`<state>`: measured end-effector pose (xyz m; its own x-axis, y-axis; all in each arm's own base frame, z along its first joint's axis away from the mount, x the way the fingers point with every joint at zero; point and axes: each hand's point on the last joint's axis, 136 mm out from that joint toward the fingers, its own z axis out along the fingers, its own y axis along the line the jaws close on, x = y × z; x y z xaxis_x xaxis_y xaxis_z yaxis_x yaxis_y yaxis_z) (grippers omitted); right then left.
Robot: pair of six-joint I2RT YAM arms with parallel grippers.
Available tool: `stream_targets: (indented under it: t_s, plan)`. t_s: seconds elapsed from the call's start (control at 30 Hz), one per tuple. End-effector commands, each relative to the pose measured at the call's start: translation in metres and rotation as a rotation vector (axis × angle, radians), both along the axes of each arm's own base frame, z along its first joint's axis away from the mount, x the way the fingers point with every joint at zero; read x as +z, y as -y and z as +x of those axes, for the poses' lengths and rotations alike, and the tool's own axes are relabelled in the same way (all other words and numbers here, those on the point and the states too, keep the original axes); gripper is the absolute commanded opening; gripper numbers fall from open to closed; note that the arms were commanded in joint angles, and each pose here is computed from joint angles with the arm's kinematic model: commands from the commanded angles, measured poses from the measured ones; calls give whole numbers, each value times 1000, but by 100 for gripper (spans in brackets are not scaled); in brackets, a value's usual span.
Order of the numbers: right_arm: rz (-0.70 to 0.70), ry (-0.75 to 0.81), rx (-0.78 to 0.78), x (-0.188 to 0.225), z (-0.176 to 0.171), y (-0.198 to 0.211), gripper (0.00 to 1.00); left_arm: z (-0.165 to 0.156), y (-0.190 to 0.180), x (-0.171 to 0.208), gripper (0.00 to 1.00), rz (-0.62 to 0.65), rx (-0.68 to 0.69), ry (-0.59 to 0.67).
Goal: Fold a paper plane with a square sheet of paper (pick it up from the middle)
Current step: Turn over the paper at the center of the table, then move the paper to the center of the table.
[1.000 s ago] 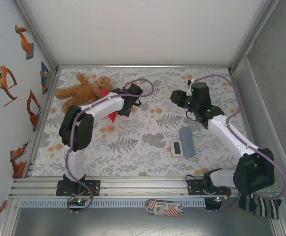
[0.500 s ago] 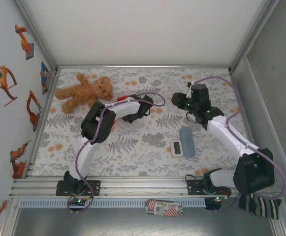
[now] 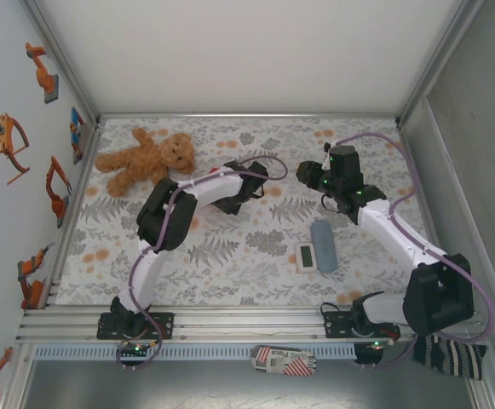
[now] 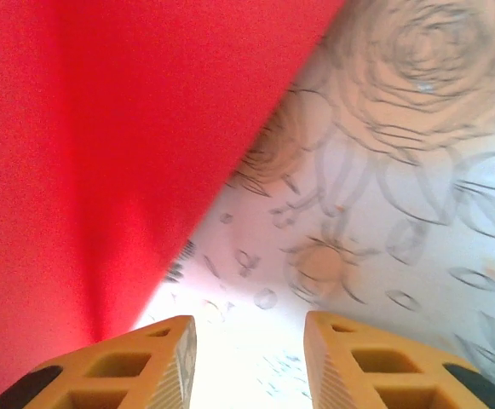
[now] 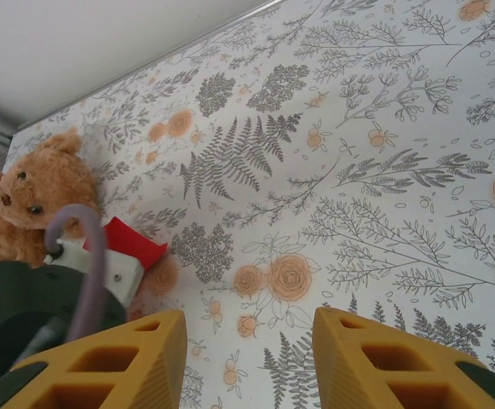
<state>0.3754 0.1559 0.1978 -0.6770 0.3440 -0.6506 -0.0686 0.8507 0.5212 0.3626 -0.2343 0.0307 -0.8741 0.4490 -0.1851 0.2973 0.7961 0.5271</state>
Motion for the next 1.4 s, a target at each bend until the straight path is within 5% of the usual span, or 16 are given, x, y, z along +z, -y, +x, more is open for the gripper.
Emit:
stream_targets:
  t_s: [0.0,0.2,0.43,0.7,0.9,1.27,1.37]
  plan:
    - [-10,-20,-50,-7,3,8,42,-25,32,20,43,-251,39,-53]
    - [15,-4,-17,-3,5,0,43,-50,55,57,57,-566,86,-49]
    - [47,-40,21,-5,5,-10,47,-31,14,89,75,-678,189,106]
    - [108,-60,52,-9,6,-21,46,5,-19,51,76,-814,311,32]
    - [109,-92,54,-18,7,-23,46,25,-37,27,76,-766,361,26]
    - [110,-136,62,-30,8,-27,46,27,-34,-3,76,-751,373,-41]
    - [137,-172,60,-39,8,-30,45,20,-21,-9,69,-812,373,-99]
